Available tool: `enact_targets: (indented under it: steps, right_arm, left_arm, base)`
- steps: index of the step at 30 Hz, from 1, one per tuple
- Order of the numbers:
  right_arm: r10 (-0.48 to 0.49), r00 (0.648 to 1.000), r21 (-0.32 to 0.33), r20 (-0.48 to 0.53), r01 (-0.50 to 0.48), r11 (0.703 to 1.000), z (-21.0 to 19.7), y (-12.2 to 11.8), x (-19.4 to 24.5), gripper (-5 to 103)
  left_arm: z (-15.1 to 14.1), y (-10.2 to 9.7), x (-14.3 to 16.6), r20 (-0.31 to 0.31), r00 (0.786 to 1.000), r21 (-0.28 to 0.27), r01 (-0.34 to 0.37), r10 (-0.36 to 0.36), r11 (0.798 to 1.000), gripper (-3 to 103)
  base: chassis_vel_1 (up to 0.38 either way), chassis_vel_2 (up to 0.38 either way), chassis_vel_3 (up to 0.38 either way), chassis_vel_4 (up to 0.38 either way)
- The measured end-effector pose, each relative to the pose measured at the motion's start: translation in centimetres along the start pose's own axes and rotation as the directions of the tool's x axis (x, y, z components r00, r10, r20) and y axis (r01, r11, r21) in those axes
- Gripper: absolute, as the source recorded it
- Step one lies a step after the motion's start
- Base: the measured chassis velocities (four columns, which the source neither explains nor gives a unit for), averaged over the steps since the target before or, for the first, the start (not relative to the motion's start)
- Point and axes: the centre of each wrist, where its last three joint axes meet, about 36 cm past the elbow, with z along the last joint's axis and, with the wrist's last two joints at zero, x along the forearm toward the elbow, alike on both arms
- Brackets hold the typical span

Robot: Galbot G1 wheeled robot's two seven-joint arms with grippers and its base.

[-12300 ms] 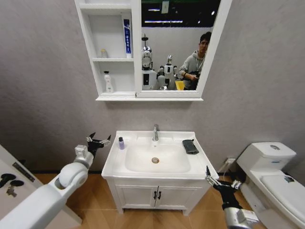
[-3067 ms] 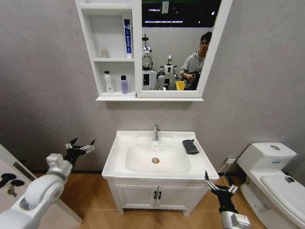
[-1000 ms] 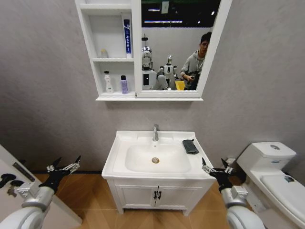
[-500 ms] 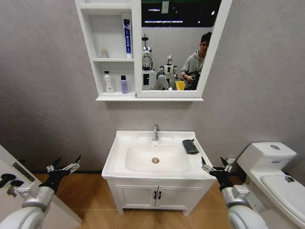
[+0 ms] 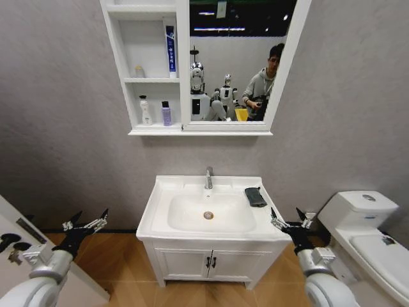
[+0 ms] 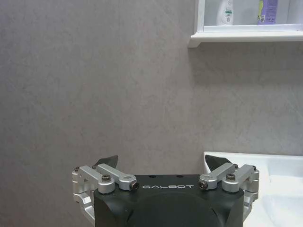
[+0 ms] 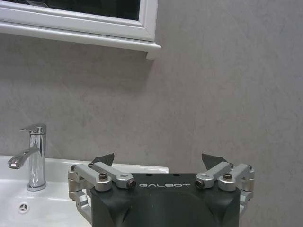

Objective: Move facial cleanser and shampoo from washbasin to cabinet, then wipe washbasin with towel.

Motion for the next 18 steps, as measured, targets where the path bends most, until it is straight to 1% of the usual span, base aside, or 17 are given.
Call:
enact_targets:
  steps: [3,5,6,8,9,12,14,15,16,17,18]
  right_arm:
    - [0.007,1.000,-0.011,-0.019,-0.007,1.000,-0.6,0.7,-0.2,100]
    - [0.032,0.997,0.002,-0.065,-0.032,0.999,-1.5,0.9,-1.2,100]
    - [0.032,0.997,0.002,-0.065,-0.032,0.999,-1.5,0.9,-1.2,100]
    - [0.036,0.994,0.014,-0.106,-0.034,0.999,-2.7,0.7,-2.7,100]
    - [0.036,0.994,0.014,-0.106,-0.034,0.999,-2.7,0.7,-2.7,100]
    - [0.047,0.989,0.016,-0.139,-0.046,0.999,-3.5,0.0,-6.0,100]
    - [0.052,0.987,0.015,-0.152,-0.050,0.999,-3.4,-0.1,-6.9,100]
    - [0.057,0.982,0.008,-0.182,-0.056,0.998,-3.1,-0.2,-8.6,100]
    - [0.057,0.982,0.008,-0.182,-0.056,0.998,-3.1,-0.2,-8.6,100]
    - [0.063,0.975,-0.013,-0.214,-0.067,0.998,-2.7,-0.3,-10.2,100]
    - [0.063,0.965,-0.055,-0.254,-0.079,0.995,-2.7,-0.1,-12.1,100]
  left_arm:
    - [0.0,0.0,0.0,0.000,1.000,0.000,0.000,0.000,1.000,100]
    - [0.0,0.0,0.0,0.000,1.000,0.000,0.000,0.000,1.000,100]
    - [0.0,0.0,0.0,0.000,1.000,0.000,0.000,0.000,1.000,100]
    - [0.0,0.0,0.0,0.000,1.000,0.000,0.000,0.000,1.000,100]
    - [0.0,0.0,0.0,0.000,1.000,0.000,0.000,0.000,1.000,100]
    - [0.0,0.0,0.0,0.000,1.000,0.000,0.000,0.000,1.000,100]
    - [0.0,0.0,0.0,0.000,1.000,0.000,0.000,0.000,1.000,100]
    - [0.0,0.0,0.0,0.000,1.000,0.000,0.000,0.000,1.000,100]
    - [0.0,0.0,0.0,0.000,1.000,0.000,0.000,0.000,1.000,100]
    - [0.0,0.0,0.0,0.000,1.000,0.000,0.000,0.000,1.000,100]
    - [0.0,0.0,0.0,0.000,1.000,0.000,0.000,0.000,1.000,100]
  base:
    - [0.000,0.000,0.000,0.000]
    - [0.000,0.000,0.000,0.000]
    - [0.000,0.000,0.000,0.000]
    - [0.000,0.000,0.000,0.000]
    - [0.000,0.000,0.000,0.000]
    - [0.000,0.000,0.000,0.000]
    - [0.000,0.000,0.000,0.000]
    - [0.000,0.000,0.000,0.000]
    - [0.000,0.000,0.000,0.000]
    - [0.000,0.000,0.000,0.000]
    - [0.000,0.000,0.000,0.000]
